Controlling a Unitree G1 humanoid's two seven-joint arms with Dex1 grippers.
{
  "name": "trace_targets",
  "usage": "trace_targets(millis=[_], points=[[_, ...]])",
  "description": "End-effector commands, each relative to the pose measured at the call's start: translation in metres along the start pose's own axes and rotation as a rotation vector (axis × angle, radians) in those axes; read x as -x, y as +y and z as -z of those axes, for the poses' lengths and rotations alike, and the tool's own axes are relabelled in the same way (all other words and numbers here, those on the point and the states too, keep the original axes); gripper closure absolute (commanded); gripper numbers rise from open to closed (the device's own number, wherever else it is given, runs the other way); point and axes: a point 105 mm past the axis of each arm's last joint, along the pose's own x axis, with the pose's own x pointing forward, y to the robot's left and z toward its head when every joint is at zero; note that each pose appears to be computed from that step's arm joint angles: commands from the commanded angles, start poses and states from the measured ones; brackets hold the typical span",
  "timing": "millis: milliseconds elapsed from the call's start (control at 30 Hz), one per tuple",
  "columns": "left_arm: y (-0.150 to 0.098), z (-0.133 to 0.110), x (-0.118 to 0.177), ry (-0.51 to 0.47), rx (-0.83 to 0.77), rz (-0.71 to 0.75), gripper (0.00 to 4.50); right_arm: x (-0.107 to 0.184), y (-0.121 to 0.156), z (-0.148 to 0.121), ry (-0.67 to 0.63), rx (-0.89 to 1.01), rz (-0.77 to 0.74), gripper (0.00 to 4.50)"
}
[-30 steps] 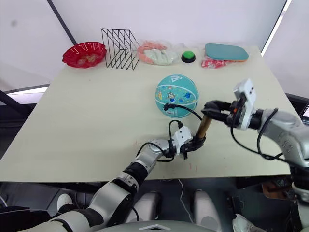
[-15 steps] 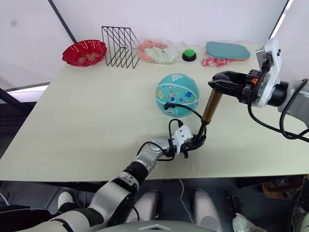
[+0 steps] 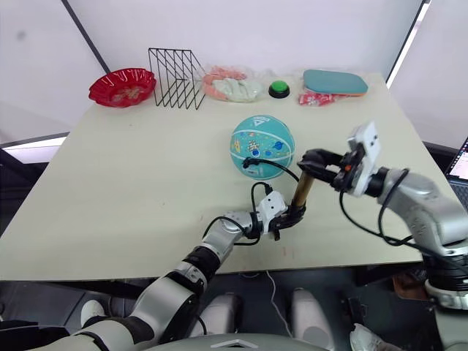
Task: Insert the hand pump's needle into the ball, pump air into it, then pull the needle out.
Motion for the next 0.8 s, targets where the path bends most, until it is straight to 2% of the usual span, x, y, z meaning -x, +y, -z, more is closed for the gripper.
trace_targets(millis=[33,100,200,400,533,733,800], points=[[-0.017,0.034,0.005,0.1,0.078,0.043,3.44,-0.004,0.001,0.079,0.2,-0.096,0.03,2.86],[-0.016,0.034,0.006,0.101,0.078,0.04,3.44,-0.007,0.001,0.084,0.201,-0.099,0.041,2.86],[-0.016,0.034,0.006,0.102,0.078,0.038,3.44,-0.008,-0.004,0.069,0.155,-0.05,0.059,2.86],[-0.016,0.035,0.006,0.105,0.085,0.039,3.44,0.002,-0.01,-0.006,-0.019,0.058,0.072,2.86],[-0.017,0.035,0.005,0.105,0.09,0.043,3.44,0.019,-0.001,-0.085,-0.175,0.124,0.047,2.86],[-0.019,0.034,0.003,0.102,0.09,0.055,3.44,0.038,0.012,-0.15,-0.269,0.139,0.034,2.86],[-0.02,0.035,0.003,0.101,0.091,0.058,3.44,0.041,0.015,-0.161,-0.289,0.126,0.03,2.86]])
